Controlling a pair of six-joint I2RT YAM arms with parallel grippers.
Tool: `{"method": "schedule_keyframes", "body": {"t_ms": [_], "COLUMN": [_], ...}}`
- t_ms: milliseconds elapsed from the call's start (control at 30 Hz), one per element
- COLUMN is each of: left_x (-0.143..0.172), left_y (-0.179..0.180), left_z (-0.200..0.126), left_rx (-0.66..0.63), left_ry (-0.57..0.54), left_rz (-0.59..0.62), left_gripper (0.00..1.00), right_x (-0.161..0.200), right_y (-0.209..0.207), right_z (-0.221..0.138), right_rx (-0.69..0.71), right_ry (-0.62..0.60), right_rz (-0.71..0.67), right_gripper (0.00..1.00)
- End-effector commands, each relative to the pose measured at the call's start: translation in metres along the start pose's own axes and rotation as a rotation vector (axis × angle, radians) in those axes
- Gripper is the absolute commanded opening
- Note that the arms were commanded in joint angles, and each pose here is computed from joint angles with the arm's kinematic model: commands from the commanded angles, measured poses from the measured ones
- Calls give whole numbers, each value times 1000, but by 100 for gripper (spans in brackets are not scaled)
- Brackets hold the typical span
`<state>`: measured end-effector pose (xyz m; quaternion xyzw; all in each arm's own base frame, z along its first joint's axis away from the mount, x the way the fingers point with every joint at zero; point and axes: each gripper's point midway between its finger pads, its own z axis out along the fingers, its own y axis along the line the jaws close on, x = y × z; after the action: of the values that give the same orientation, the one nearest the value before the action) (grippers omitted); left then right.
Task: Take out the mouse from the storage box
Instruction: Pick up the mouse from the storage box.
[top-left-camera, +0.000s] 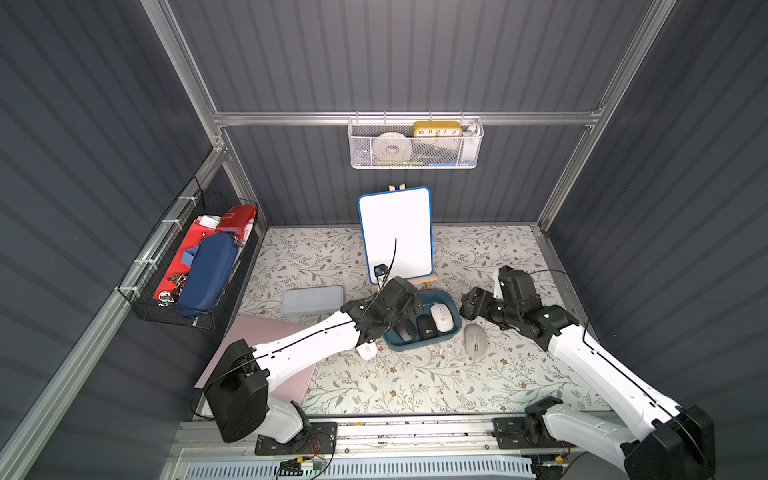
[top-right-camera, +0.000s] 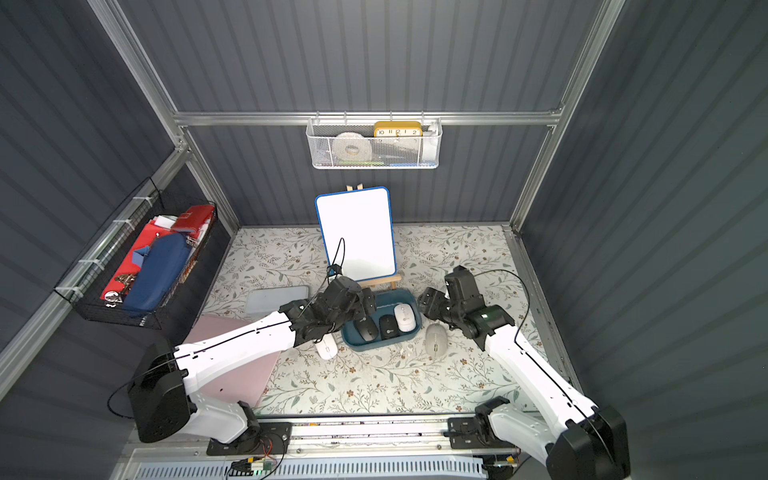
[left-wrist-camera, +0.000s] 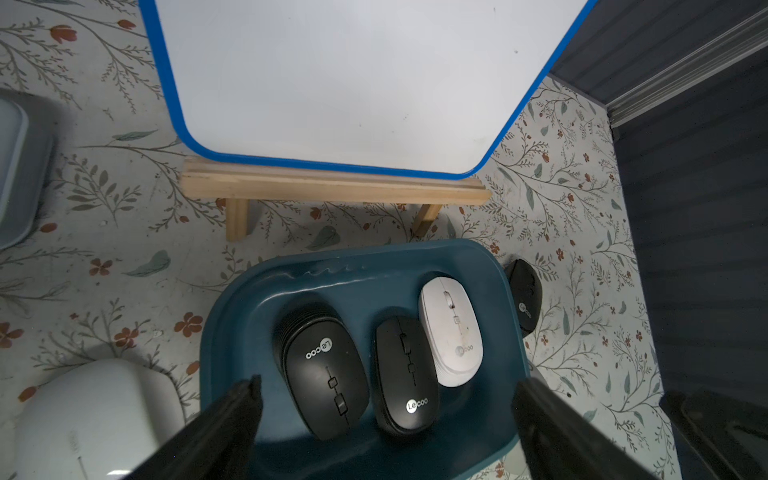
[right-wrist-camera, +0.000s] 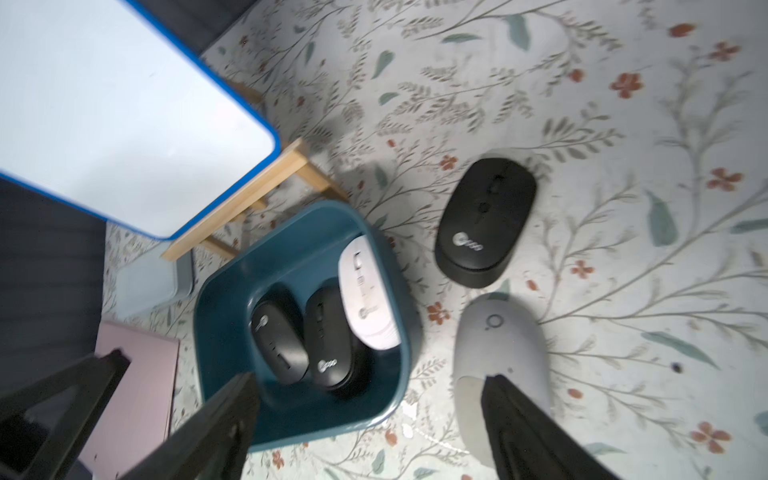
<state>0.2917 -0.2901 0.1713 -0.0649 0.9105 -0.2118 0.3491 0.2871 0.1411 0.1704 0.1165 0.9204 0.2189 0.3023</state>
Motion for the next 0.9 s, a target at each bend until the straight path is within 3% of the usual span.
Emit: {"method": "schedule_keyframes", "body": {"t_ms": [0, 167, 367, 533, 867], "left_x": [-4, -21, -29, -28, -21], "left_y": [26, 78, 125, 134, 139], "left_z": [-18, -72, -119, -126, -118], "left_rx": [-48, -93, -135, -137, -168], "left_ry": [-53, -216, -338, -353, -336], "left_rz": [-85, -198, -289, -293, -268], "left_gripper": [99, 100, 99, 99, 100], "right_x": [26, 51, 80, 96, 95], "right_y": [10, 55, 99, 105, 60], "right_z": [10, 37, 70, 94, 106], "right_rx": [55, 43, 32, 87, 286], "right_ry": [83, 147, 231, 280, 294], "right_rz": [-105, -259, -398, -430, -435], "right_gripper": [88, 87, 87, 87, 78]}}
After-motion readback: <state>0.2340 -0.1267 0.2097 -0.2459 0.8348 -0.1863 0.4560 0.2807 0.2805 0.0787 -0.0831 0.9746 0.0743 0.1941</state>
